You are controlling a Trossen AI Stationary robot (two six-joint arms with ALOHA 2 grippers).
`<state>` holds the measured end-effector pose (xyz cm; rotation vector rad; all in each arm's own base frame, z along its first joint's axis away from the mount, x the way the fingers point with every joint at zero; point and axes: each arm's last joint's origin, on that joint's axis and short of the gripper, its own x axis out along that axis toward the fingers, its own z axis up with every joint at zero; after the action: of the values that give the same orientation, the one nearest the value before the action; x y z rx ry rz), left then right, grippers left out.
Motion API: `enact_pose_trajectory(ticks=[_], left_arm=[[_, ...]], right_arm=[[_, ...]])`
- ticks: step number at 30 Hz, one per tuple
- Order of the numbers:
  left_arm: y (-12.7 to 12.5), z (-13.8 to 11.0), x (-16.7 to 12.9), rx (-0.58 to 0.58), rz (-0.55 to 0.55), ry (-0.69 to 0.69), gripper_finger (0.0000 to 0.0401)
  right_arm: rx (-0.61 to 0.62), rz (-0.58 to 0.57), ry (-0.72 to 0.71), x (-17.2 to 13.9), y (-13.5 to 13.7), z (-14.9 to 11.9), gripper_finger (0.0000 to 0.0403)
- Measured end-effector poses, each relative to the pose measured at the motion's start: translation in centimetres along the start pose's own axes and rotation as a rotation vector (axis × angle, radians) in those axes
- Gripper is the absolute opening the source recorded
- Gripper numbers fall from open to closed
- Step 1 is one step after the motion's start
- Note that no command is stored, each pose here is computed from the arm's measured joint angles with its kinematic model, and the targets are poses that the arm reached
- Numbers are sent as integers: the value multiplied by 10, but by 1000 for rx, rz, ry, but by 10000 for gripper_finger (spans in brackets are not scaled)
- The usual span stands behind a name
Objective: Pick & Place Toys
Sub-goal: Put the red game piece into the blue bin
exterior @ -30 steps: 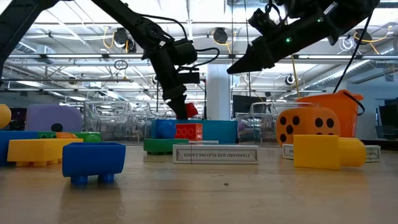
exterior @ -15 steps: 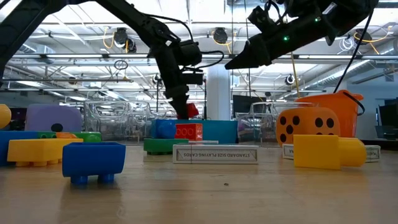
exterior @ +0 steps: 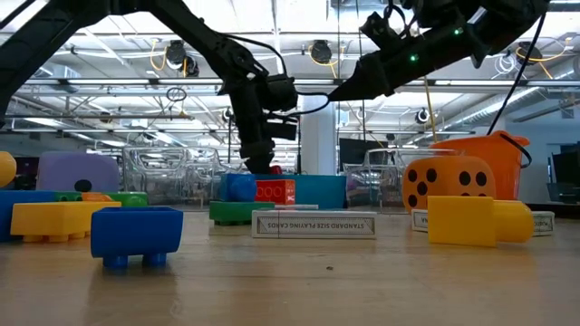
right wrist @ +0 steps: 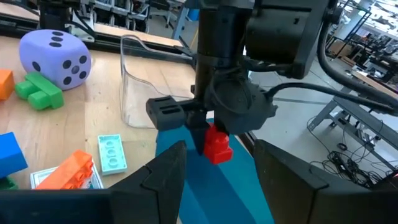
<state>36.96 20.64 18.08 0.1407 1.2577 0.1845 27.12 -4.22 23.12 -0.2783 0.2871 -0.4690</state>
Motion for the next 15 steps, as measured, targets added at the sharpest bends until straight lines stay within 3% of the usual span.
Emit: enact_pose_trajectory(ticks=[7, 15], left_arm=[[4, -5, 2, -4, 7, 34, 181], [13, -10, 2, -13, 45, 53, 145]], right_arm=[[3, -5, -7, 0, -1, 1, 181], [9, -4, -6, 0, -1, 0, 181]])
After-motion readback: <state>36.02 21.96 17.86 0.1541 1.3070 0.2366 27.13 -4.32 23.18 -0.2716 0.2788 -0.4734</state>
